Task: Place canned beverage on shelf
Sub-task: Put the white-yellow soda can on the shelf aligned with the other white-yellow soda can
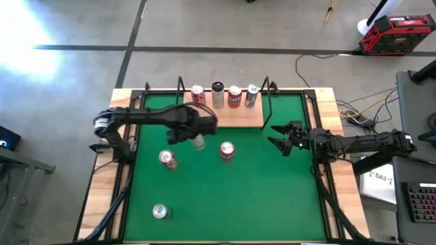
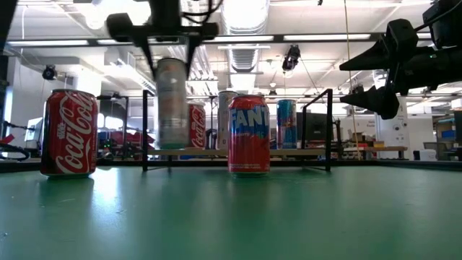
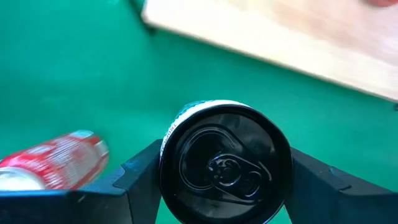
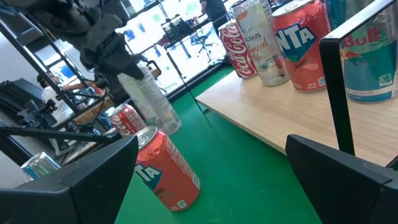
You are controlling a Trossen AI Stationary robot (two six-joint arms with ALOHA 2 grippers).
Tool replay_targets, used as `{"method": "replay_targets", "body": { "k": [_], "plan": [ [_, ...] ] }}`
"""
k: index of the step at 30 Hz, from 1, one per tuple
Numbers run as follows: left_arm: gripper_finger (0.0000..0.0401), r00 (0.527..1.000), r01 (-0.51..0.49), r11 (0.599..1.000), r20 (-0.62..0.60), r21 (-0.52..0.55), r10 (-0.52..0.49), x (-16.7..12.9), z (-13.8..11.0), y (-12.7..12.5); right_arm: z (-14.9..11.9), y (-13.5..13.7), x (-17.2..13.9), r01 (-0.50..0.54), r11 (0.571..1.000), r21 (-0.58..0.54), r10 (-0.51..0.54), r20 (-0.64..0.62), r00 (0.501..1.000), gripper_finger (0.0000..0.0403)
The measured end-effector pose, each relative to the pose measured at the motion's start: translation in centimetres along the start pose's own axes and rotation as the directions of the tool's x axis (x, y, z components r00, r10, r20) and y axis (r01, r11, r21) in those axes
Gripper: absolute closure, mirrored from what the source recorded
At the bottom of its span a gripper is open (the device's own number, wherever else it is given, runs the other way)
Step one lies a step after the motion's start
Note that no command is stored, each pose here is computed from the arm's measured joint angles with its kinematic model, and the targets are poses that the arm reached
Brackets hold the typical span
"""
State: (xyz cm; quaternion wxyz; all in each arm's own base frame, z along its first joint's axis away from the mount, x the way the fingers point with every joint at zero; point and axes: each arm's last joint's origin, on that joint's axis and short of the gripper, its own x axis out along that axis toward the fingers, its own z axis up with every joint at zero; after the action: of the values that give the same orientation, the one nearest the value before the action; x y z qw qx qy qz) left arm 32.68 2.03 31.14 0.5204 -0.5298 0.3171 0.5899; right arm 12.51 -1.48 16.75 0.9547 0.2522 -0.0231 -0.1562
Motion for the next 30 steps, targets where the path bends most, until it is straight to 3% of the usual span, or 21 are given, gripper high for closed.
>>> {"method": "replay_targets", "body": {
  "k": [9,19,30],
  "plan": [
    [0.0156,0.998,-0.010,0.995,0.058,0.098,0.005,0.3,-1.0,-4.8,0.0,0.0,0.0,0.000,1.000,0.000,0.000,0.000,1.000,0.0003],
    [0.0155,0.995,0.006,0.986,0.100,0.166,-0.023,1.2,-1.5,-8.1,0.0,0.0,0.0,0.000,1.000,0.000,0.000,0.001,1.000,0.0003],
    [0.0144,0.990,0.028,0.975,0.128,0.221,-0.057,1.3,2.8,-10.2,0.0,0.0,0.0,0.000,1.000,0.000,0.000,0.000,1.000,0.0003]
  ]
}}
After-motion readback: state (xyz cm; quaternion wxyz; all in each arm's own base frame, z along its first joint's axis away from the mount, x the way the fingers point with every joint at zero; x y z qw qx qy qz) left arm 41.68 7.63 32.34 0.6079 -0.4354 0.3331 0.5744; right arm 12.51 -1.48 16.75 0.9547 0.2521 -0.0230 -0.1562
